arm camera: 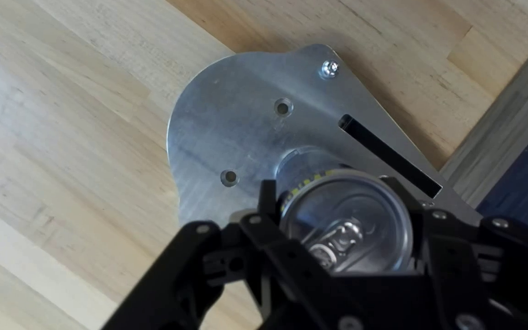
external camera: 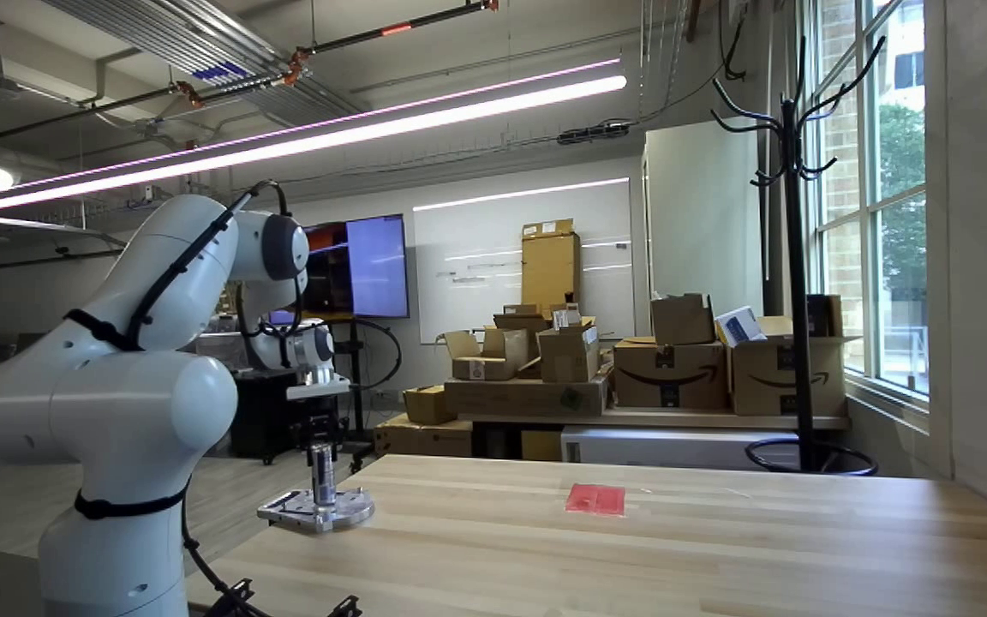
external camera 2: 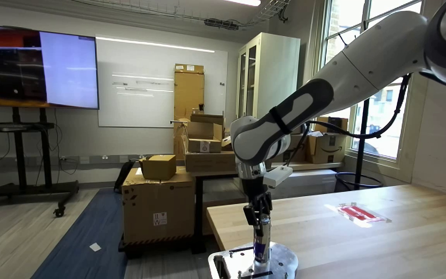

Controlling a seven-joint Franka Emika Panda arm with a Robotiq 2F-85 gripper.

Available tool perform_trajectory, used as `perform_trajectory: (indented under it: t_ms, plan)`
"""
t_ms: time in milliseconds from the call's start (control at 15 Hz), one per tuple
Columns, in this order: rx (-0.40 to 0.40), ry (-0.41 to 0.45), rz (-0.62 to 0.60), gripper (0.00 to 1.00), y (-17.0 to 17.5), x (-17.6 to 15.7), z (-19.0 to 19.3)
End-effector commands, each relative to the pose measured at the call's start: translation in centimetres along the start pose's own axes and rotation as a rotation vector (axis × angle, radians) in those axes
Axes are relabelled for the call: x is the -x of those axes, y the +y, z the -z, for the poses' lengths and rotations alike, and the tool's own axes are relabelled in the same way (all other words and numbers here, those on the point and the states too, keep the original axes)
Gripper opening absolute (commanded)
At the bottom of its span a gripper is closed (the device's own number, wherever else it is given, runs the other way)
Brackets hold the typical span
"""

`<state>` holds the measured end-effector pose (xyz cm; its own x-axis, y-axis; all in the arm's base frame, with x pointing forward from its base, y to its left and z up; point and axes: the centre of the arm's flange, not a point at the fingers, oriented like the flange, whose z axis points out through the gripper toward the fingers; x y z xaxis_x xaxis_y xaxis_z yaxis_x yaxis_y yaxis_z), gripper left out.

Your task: Pick up the red bull can and put it on the metal plate

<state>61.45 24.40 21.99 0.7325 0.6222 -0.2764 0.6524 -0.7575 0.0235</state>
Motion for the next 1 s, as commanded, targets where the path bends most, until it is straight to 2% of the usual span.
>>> perform_trajectory:
  t_ms: [0, 133, 200, 267, 400, 467, 667, 933]
  plan:
    - [-0.035, 0.011, 0.023, 0.33, 0.9, -0.8, 0.5]
    - [-0.043, 0.009, 0.024, 0.33, 1.1, -0.9, 0.4]
    - [-0.046, 0.011, 0.023, 0.83, 1.2, -0.9, 0.5]
    - [-0.048, 0.011, 0.018, 0.84, 1.3, -0.9, 0.5]
    - [-0.051, 0.012, 0.012, 0.97, 1.7, -0.7, 0.7]
    - [-0.046, 0.013, 0.006, 1.00, 1.9, -0.5, 0.9]
    - [-0.033, 0.026, -0.017, 1.00, 3.0, 0.6, 2.4]
    - [-0.021, 0.059, -0.069, 1.00, 5.1, 2.7, 6.2]
